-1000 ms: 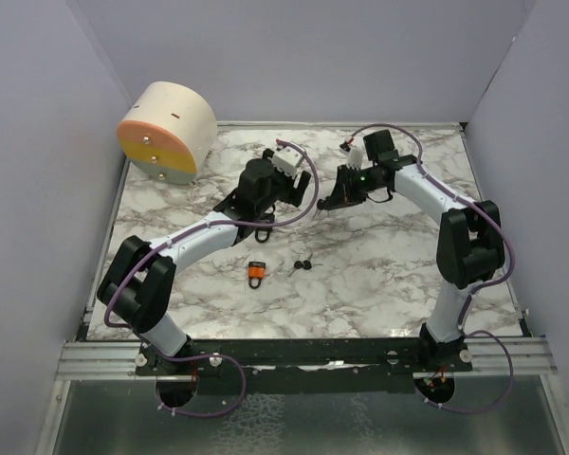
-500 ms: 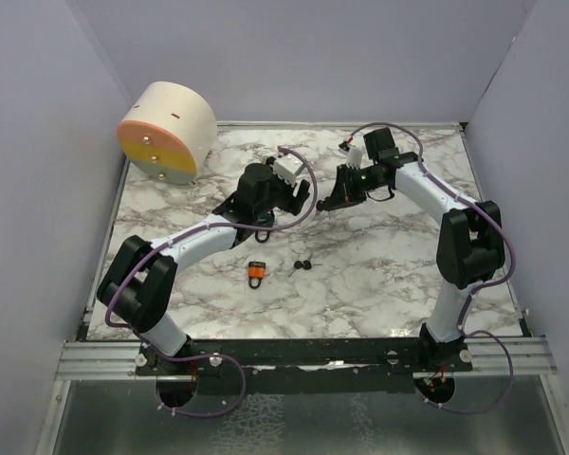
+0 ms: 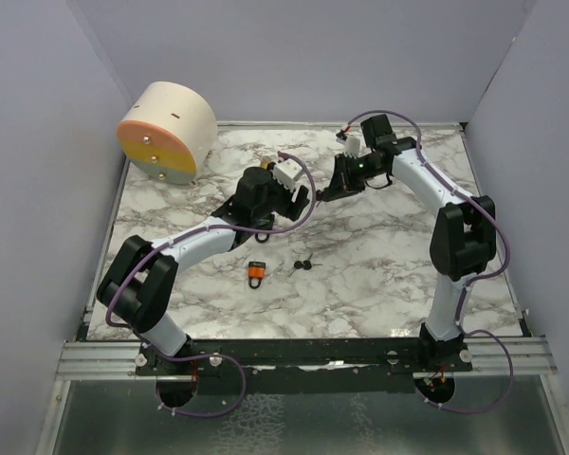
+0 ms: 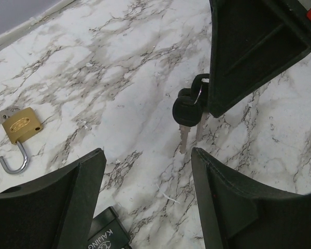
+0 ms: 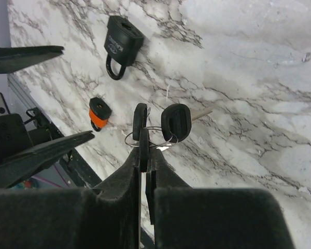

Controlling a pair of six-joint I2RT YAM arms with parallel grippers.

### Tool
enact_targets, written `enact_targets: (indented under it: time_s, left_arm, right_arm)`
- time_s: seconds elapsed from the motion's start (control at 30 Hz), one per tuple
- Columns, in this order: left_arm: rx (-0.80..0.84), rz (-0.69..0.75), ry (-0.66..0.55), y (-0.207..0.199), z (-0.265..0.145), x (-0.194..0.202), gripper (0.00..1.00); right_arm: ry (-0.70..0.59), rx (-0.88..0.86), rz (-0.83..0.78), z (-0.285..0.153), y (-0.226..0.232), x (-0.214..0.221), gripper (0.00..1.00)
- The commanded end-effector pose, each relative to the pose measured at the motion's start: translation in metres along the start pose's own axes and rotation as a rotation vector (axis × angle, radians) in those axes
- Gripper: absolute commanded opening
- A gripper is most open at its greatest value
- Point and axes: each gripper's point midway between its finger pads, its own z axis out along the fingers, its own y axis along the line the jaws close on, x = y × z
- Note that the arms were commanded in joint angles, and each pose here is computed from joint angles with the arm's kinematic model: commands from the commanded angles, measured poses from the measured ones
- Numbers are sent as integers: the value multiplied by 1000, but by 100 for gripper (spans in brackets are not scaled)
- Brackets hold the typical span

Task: Unlock with the key

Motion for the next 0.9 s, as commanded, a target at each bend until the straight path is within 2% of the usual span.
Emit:
enact_targets:
  time_s: [0.0, 0.13, 0.27, 0.53, 0.87]
  left_arm:
    - [21, -1, -56, -3, -7, -17, 69]
    - [23, -8, -56, -3, -8, -16, 69]
    - [51, -14, -71, -9, -11, -19, 68]
    - [192, -42, -97, -36, -19, -17, 65]
    - [233, -53, -119, -44, -23, -24, 62]
  right_arm:
    - [102, 93, 65, -5, -17, 20, 1]
    - [170, 94, 97, -16, -9, 30, 1]
    - [168, 67, 121, -20, 1, 33, 1]
    - [82, -43, 112, -18, 22, 7, 1]
    - [18, -343, 90, -22, 64, -20, 1]
